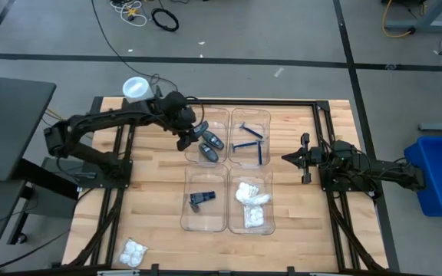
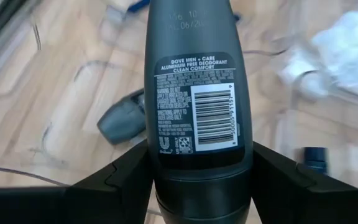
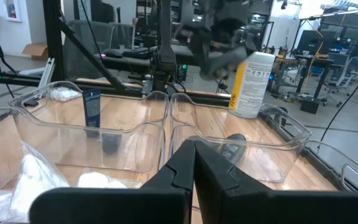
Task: Pick & Place Travel size toiletries
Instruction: Put the deodorant into the top left transparent bin
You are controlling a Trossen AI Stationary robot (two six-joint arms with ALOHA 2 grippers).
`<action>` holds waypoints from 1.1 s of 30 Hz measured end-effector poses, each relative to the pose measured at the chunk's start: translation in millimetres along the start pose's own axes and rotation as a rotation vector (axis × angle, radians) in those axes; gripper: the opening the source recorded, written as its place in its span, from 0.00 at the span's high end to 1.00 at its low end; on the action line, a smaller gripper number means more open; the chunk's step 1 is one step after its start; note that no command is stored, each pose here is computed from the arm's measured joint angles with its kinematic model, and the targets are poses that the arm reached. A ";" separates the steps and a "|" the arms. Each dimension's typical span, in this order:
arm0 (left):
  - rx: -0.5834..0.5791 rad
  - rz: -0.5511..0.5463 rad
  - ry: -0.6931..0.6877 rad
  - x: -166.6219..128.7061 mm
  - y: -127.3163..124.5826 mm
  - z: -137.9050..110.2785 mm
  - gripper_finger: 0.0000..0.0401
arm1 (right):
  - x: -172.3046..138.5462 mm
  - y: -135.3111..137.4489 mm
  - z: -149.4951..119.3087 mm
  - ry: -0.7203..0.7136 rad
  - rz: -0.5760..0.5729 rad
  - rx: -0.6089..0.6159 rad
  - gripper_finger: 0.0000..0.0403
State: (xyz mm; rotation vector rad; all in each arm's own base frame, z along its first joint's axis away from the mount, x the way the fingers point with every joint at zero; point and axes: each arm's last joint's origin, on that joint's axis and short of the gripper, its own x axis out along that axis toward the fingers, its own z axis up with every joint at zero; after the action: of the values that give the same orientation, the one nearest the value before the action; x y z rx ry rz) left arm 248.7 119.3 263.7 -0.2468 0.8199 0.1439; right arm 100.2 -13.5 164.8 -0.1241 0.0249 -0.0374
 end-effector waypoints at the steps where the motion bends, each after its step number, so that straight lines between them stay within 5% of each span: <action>1: -0.009 0.006 0.015 5.8 1.9 -0.5 0.44 | 0.0 0.0 0.0 0.000 0.000 0.000 0.97; 16: -0.079 -0.026 0.087 57.0 15.6 -5.3 0.44 | 0.0 0.0 0.0 0.000 0.000 0.000 0.97; 33: -0.114 0.005 0.086 58.7 17.1 -5.1 0.36 | 0.0 0.0 -0.1 0.000 -0.001 0.000 0.97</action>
State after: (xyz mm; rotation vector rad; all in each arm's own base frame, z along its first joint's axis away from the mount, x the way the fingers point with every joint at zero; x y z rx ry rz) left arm 280.9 136.3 214.3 -0.3600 0.8993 0.1859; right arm 100.2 -13.5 164.8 -0.1241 0.0251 -0.0380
